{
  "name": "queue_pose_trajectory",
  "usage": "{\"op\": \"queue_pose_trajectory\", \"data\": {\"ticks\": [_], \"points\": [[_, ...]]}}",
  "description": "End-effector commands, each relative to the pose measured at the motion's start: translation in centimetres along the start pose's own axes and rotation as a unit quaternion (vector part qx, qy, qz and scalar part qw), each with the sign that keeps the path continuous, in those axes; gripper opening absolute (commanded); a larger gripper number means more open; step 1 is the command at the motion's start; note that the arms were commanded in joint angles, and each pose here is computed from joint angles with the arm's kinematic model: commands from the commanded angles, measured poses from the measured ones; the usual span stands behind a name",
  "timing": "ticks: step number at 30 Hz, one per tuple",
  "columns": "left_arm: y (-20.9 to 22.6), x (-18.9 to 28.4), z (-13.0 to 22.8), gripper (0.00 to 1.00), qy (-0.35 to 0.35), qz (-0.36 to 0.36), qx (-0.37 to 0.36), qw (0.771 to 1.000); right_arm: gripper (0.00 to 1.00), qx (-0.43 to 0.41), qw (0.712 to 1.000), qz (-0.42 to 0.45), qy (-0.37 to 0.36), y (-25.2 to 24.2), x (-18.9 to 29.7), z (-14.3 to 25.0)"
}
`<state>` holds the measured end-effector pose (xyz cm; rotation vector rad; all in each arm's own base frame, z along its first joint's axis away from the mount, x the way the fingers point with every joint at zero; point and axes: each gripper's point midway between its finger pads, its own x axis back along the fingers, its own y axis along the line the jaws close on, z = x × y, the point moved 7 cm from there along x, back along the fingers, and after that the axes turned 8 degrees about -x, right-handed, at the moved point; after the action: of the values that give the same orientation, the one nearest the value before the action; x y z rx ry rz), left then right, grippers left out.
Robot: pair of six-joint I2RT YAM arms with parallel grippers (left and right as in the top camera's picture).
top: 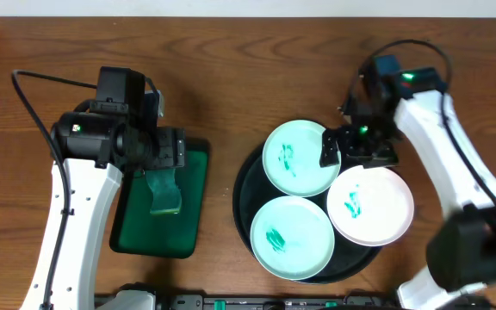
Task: Clean dirty plates on tray and stack at the side
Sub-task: 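Move the right gripper to the pink plate rim and grip it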
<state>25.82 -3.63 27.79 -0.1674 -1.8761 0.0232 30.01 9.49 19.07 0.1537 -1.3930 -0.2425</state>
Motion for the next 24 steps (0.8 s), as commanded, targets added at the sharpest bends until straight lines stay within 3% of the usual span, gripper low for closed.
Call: {"op": "queue_pose_trajectory", "data": {"ticks": [1,9,16,17,18,19,20,21,24], "points": [[-0.1,0.5,-0.3,0.84,-0.008,-0.001,0.0,1.0,0.99,0.017,0.999,0.037,-0.015,-0.3,-0.9,-1.7],[-0.1,0.5,-0.3,0.84,-0.008,-0.001,0.0,1.0,0.99,0.032,0.994,0.027,-0.104,0.2,-0.7,-4.9],[-0.1,0.5,-0.3,0.83,-0.008,-0.001,0.0,1.0,0.98,0.038,0.993,0.023,-0.114,0.5,-0.7,-5.3],[-0.1,0.5,-0.3,0.84,-0.008,-0.001,0.0,1.0,0.66,0.039,0.992,0.026,-0.117,0.4,-0.7,-5.4],[-0.1,0.5,-0.3,0.83,-0.008,-0.001,0.0,1.0,0.27,0.032,0.992,0.029,-0.118,0.3,-0.7,-5.4],[-0.1,0.5,-0.3,0.84,-0.008,-0.001,0.0,1.0,0.2,0.016,0.993,0.031,-0.116,0.2,-0.7,-5.3],[-0.1,0.5,-0.3,0.84,-0.008,0.0,0.001,1.0,0.49,-0.002,0.993,0.03,-0.112,0.0,-0.7,-5.2],[-0.1,0.5,-0.3,0.84,-0.008,0.0,0.0,1.0,0.72,-0.006,0.993,0.03,-0.11,-0.1,-0.9,-5.1],[-0.1,0.5,-0.3,0.84,-0.008,0.0,0.0,1.0,0.85,-0.003,0.994,0.034,-0.101,-0.5,-1.9,-5.0]]}}
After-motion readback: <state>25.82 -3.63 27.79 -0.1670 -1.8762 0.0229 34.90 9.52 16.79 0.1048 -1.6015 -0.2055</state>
